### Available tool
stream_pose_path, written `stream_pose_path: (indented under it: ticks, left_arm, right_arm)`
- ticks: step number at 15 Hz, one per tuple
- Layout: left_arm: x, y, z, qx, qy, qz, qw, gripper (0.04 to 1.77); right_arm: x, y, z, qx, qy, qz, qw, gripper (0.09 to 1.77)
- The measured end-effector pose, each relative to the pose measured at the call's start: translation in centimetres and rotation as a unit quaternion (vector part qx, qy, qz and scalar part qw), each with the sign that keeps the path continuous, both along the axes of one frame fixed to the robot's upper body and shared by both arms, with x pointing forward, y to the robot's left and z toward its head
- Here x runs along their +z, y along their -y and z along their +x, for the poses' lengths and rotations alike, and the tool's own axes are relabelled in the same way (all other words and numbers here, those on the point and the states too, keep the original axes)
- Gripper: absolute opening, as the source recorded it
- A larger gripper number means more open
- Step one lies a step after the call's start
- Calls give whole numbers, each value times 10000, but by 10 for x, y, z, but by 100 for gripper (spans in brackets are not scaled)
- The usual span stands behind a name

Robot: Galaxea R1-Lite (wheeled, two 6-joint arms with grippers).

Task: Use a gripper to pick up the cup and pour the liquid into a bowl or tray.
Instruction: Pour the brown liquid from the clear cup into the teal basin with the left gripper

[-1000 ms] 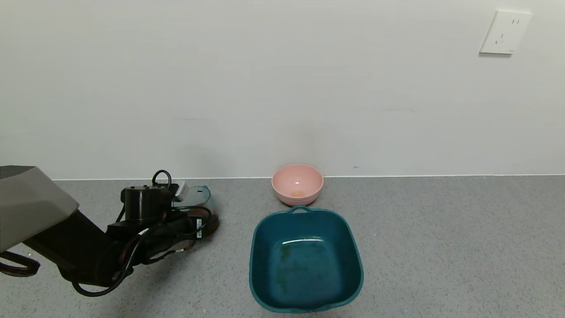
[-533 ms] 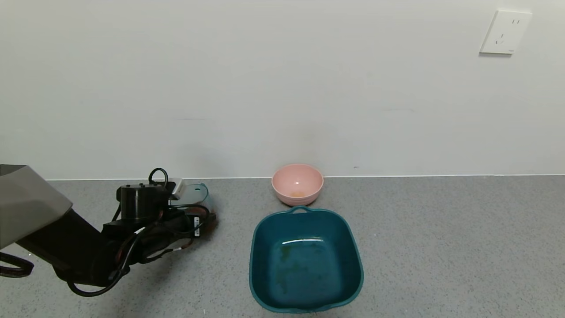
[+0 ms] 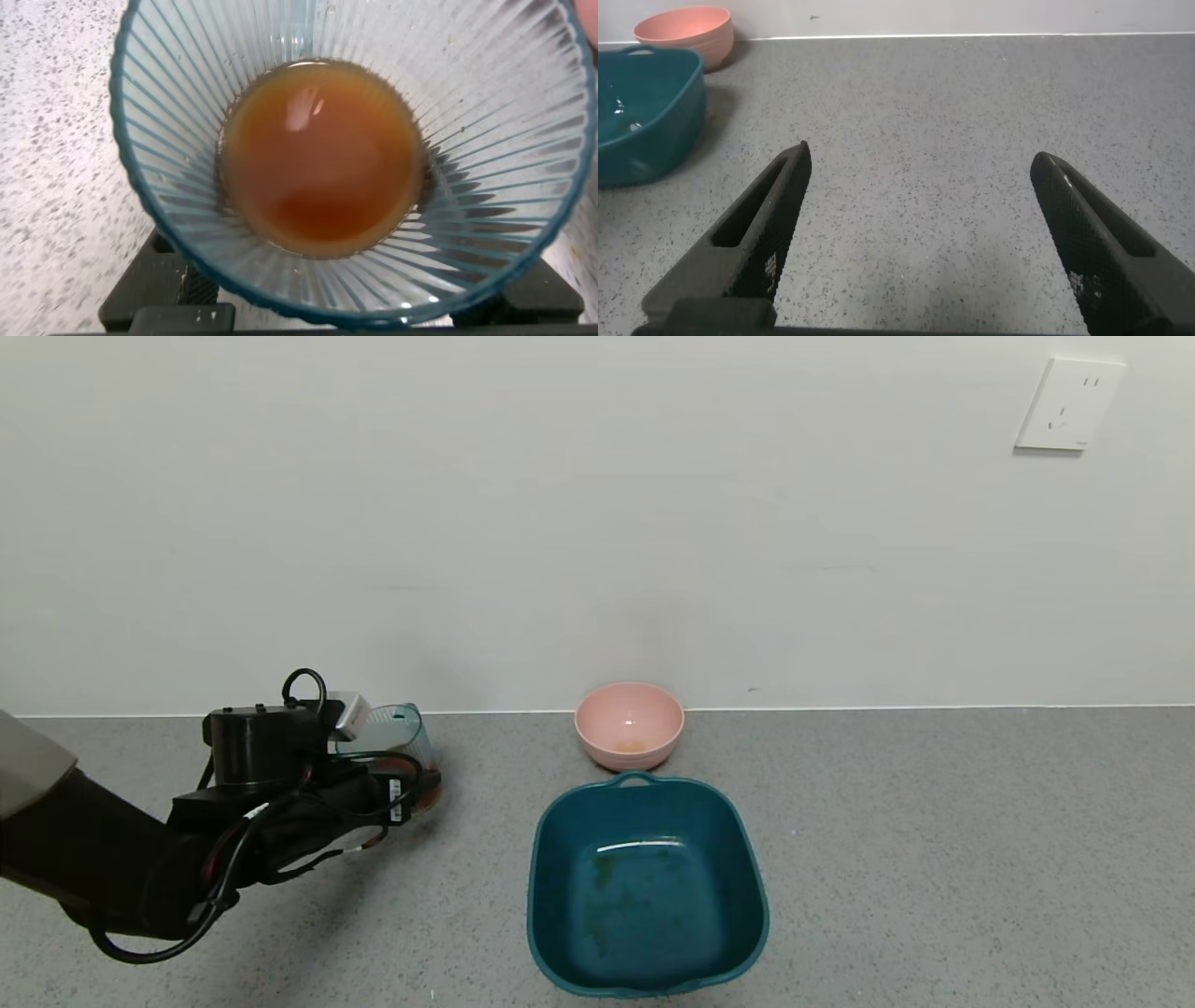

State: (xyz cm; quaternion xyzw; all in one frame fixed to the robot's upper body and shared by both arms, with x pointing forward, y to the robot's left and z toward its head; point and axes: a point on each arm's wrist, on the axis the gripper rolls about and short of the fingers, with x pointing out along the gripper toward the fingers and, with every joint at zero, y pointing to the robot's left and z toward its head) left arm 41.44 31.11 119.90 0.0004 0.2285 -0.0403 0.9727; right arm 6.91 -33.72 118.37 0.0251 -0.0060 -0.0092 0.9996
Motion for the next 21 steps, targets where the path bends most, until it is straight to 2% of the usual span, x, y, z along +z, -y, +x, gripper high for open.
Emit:
stream_pose_path:
  ticks: [3,7,10,13,16,21]
  left_arm:
    - [14,9,-12,-190,16,34,9998,125]
    - [30,34,-36,-682,221,151,9973,125]
    - [38,59,-61,-1208,307,269,9918,125]
    - [43,78,-82,-1462,305,474,9876,125]
    - [47,82,-92,-1688,415,975,9799,125]
    - [57,83,-93,-1673,345,2025,9643,125]
  right_arm:
    - [0,0,0,-2,0,0,10000,171]
    - [0,0,0,-6,0,0,10000,171]
    - [0,0,0,-2,0,2,10000,171]
    - [0,0,0,-2,0,2,10000,171]
    - [0,0,0,-2,0,2,10000,171]
    - [0,0,0,0,0,2,10000,171]
